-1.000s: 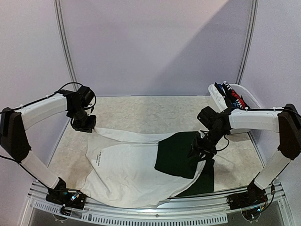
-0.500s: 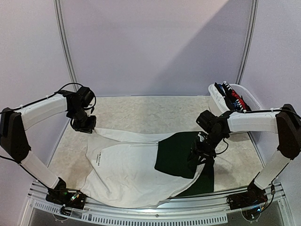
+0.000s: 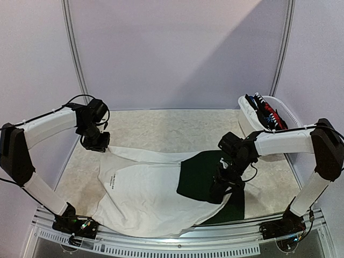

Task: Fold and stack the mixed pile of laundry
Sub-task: Pick up the flattened T-shirt from the center of the board.

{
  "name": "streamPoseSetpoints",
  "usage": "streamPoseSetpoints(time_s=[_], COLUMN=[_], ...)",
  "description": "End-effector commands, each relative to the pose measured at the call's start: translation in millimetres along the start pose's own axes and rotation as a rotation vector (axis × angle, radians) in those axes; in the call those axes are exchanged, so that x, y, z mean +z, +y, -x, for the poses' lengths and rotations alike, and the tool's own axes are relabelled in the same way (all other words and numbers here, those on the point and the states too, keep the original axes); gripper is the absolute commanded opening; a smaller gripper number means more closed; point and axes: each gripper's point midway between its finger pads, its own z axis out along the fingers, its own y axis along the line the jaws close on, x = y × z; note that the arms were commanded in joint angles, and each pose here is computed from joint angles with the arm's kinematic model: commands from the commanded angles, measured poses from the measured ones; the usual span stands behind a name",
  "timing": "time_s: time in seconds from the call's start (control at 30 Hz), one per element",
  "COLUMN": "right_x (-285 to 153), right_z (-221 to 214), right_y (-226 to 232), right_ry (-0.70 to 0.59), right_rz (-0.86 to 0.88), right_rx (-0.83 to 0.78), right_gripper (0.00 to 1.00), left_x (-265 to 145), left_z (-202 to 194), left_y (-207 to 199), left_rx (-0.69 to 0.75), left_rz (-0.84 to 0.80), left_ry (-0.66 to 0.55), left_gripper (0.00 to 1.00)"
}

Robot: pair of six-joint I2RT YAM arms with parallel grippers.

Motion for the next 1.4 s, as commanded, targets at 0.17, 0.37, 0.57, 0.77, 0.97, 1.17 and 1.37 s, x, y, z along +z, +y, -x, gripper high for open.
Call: streamPoseSetpoints(time_s=[0.17, 0.37, 0.57, 0.77, 0.97, 1.17, 1.37], right_x=[8.7, 12.8, 13.9, 7.5, 3.0, 5.0, 0.4], right_z=[-10.8, -11.2, -3.2, 8.6, 14.0, 13.6, 11.6], right_y=[-15.1, -18.5, -12.6, 0.1, 6.7, 3.9, 2.5], right_ry=[0.012, 0.014, 0.002, -0.023, -0.038, -0.025, -0.025], right_rz=[-0.001, -0.002, -0.001, -0.003, -0.004, -0.022, -0.037], right_rx=[0.016, 0.014, -0.001, -0.034, -0.051, -0.047, -0.049], right_gripper=[0.55, 0.55, 0.53, 0.49, 0.41, 0.14, 0.0], left_x=[-6.9, -7.4, -6.5, -7.4, -9.1, -9.1, -10.2], left_z=[0.7, 1.4, 0.4, -0.3, -0.9, -1.6, -1.9], left_y=[4.4, 3.9, 3.7, 5.0, 6.1, 6.4, 6.4], left_rx=[0.0, -0.002, -0.002, 0.0, 0.0, -0.004, -0.006], left_rz=[-0.005, -0.007, -0.009, -0.004, -0.002, -0.001, -0.002], left_ry=[-0.026, -0.028, -0.026, -0.025, -0.029, -0.029, -0.034], left_gripper=[0.0, 0.0, 0.0, 0.0, 0.0, 0.0, 0.0])
